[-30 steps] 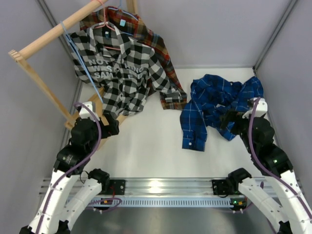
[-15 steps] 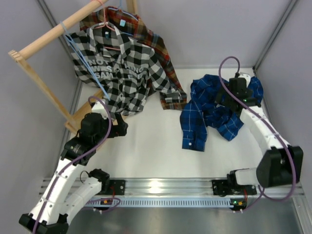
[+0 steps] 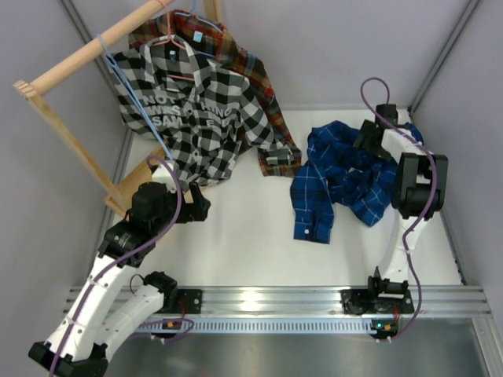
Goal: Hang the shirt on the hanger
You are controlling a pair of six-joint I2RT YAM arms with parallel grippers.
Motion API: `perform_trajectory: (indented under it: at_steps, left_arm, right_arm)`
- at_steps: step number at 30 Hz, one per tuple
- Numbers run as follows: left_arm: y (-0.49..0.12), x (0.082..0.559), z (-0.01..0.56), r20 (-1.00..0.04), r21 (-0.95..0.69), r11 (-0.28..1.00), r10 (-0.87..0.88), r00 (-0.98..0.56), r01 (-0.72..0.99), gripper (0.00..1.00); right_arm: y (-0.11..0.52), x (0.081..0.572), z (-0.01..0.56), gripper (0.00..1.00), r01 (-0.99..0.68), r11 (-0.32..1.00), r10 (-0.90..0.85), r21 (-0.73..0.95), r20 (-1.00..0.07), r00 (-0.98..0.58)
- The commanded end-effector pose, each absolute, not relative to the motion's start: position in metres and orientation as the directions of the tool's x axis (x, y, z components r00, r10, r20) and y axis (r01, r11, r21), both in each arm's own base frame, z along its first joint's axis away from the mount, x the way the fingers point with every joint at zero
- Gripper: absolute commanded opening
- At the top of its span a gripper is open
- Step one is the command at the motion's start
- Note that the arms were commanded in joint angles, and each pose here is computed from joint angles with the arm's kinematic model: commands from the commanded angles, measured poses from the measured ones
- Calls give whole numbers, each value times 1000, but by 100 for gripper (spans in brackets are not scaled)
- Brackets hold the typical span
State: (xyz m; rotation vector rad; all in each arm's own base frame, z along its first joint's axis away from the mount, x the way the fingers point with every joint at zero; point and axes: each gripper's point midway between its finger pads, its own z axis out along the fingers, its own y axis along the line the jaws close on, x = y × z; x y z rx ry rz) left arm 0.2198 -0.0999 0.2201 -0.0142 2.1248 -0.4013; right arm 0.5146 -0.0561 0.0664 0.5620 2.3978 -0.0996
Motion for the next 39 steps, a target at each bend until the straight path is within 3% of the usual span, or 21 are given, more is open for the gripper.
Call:
perform_trajectory:
  at_steps: [1, 3, 4, 6, 7, 9, 10, 13, 14, 21, 22, 24, 27, 28, 30, 31, 34, 35, 39]
  left_arm:
    - [-105, 225, 233, -845, -297, 936, -167, -508, 186, 98]
    - [-105, 225, 234, -847, -297, 937, -169, -504, 185, 98]
    - [-105, 225, 233, -846, -299, 936, -171, -505, 184, 98]
    - [-106, 225, 233, -845, -300, 935, -170, -506, 188, 98]
    - [-106, 225, 233, -845, -300, 935, -169, -508, 188, 98]
    - [-106, 225, 231, -843, -297, 936, -164, -513, 189, 98]
    - [-106, 225, 232, -842, -298, 936, -165, -513, 189, 98]
    - [-105, 225, 233, -847, -293, 937, -164, -506, 188, 98]
    - [-104, 225, 234, -848, -292, 938, -164, -503, 186, 98]
    - [-103, 225, 236, -853, -289, 940, -167, -495, 183, 98]
    - [-103, 226, 235, -853, -288, 940, -165, -496, 183, 98]
    - [-102, 226, 237, -855, -285, 941, -165, -492, 181, 98]
    - [-99, 225, 240, -862, -282, 944, -171, -476, 172, 98]
    - [-98, 225, 241, -865, -282, 944, -174, -471, 171, 98]
    - [-97, 224, 242, -869, -280, 945, -175, -464, 169, 98]
    - [-96, 224, 242, -869, -280, 946, -177, -461, 164, 98]
    - [-95, 225, 242, -870, -279, 947, -178, -460, 162, 98]
    - [-95, 225, 242, -870, -278, 947, -178, -460, 159, 98]
    - [-94, 225, 241, -870, -274, 949, -175, -462, 156, 98]
  right_arm:
    - [-34, 524, 63, 81, 359, 921, 376, 152, -592, -713]
    - [-25, 527, 62, 52, 324, 925, 376, 198, -599, -707]
    - [-24, 529, 82, 26, 312, 925, 377, 218, -641, -669]
    - [-14, 515, 87, 7, 284, 921, 390, 267, -671, -631]
    - [-14, 522, 140, 0, 242, 924, 382, 297, -772, -508]
    - [-5, 504, 155, 0, 241, 942, 322, 232, -822, -470]
    - [11, 493, 186, 0, 204, 955, 286, 217, -859, -426]
    - [71, 448, 207, 0, 135, 980, 192, 150, -894, -404]
    - [70, 434, 209, 0, 183, 977, 177, 113, -905, -386]
    - [175, 320, 165, 0, 73, 973, 230, 219, -887, -401]
    - [208, 294, 162, 0, -12, 973, 207, 232, -888, -411]
    - [216, 270, 144, 1, 25, 965, 248, 260, -881, -402]
    - [248, 235, 130, 6, -61, 956, 232, 288, -866, -442]
    - [256, 225, 128, 34, -98, 956, 204, 277, -867, -455]
    - [260, 221, 142, 47, -134, 954, 178, 266, -870, -459]
    - [262, 220, 148, 60, -167, 952, 155, 256, -875, -459]
    - [253, 232, 175, 78, -257, 942, 78, 218, -883, -464]
    - [257, 231, 185, 81, -339, 913, 39, 225, -877, -478]
    - [228, 263, 224, 82, -407, 872, 64, 271, -888, -456]
